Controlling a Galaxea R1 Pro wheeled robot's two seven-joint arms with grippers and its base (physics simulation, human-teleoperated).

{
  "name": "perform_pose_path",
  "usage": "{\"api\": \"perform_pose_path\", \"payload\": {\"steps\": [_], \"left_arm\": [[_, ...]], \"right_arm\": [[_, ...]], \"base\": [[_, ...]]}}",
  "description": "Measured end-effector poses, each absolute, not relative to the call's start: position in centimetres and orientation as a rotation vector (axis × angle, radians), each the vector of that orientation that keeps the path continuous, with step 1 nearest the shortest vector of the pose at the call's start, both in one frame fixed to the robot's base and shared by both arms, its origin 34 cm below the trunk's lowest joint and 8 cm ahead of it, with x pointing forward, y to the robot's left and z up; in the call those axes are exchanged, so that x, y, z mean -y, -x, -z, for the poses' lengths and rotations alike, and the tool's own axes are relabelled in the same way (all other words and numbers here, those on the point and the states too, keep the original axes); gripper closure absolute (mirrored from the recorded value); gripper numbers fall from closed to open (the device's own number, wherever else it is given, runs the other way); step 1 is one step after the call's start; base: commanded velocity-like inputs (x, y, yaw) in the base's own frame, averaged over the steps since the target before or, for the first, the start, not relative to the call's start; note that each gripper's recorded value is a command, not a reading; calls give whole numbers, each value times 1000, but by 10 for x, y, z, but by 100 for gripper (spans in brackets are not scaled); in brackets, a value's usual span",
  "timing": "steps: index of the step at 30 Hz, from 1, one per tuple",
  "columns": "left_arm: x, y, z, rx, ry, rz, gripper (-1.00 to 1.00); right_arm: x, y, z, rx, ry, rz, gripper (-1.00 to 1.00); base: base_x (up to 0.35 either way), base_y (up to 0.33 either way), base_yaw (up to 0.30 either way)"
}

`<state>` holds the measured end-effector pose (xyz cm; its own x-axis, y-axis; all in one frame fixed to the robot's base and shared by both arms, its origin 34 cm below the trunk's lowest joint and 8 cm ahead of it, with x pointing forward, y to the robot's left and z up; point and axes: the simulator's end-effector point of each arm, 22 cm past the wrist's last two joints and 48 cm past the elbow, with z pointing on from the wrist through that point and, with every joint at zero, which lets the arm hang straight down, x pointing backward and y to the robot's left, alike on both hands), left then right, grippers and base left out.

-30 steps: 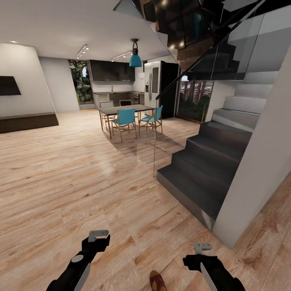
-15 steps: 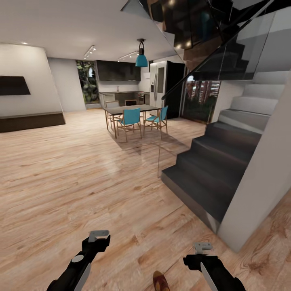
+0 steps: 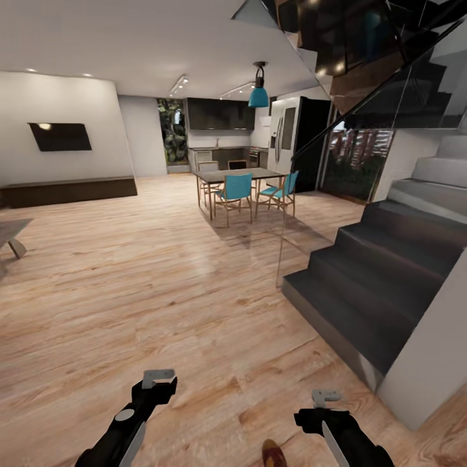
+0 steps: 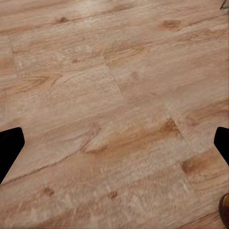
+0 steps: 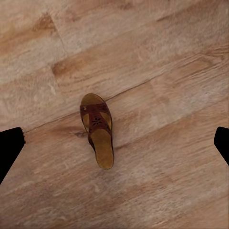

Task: Pick up the two gym shoes and the two sandals from the corridor floor and place them onto the hallstand (shoe rack) in the corridor, making sure they are on the rack and not on the floor. Arrange them so the two gym shoes are next to each other and the two sandals are next to each other.

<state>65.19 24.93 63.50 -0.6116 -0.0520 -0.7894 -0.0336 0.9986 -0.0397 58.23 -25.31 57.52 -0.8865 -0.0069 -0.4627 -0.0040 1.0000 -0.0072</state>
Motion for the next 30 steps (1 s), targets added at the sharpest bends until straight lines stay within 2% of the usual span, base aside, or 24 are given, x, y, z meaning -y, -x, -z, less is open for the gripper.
{"api": "perform_pose_path", "payload": {"steps": [9,18,30], "left_arm": [[-248,-652,-635,-2229,56,28,-100],[-246,-652,-635,-2229,55,31,-100],[-246,-651,-634,-2231,56,31,-100]], "right_arm": [[253,-582,-575,-2660,8,8,-100],[253,-582,-575,-2660,8,8,-100],[253,-582,-575,-2661,7,10,-100]], "base": [[-8,-1,33],[-145,-45,1],[-10,-3,27]]}}
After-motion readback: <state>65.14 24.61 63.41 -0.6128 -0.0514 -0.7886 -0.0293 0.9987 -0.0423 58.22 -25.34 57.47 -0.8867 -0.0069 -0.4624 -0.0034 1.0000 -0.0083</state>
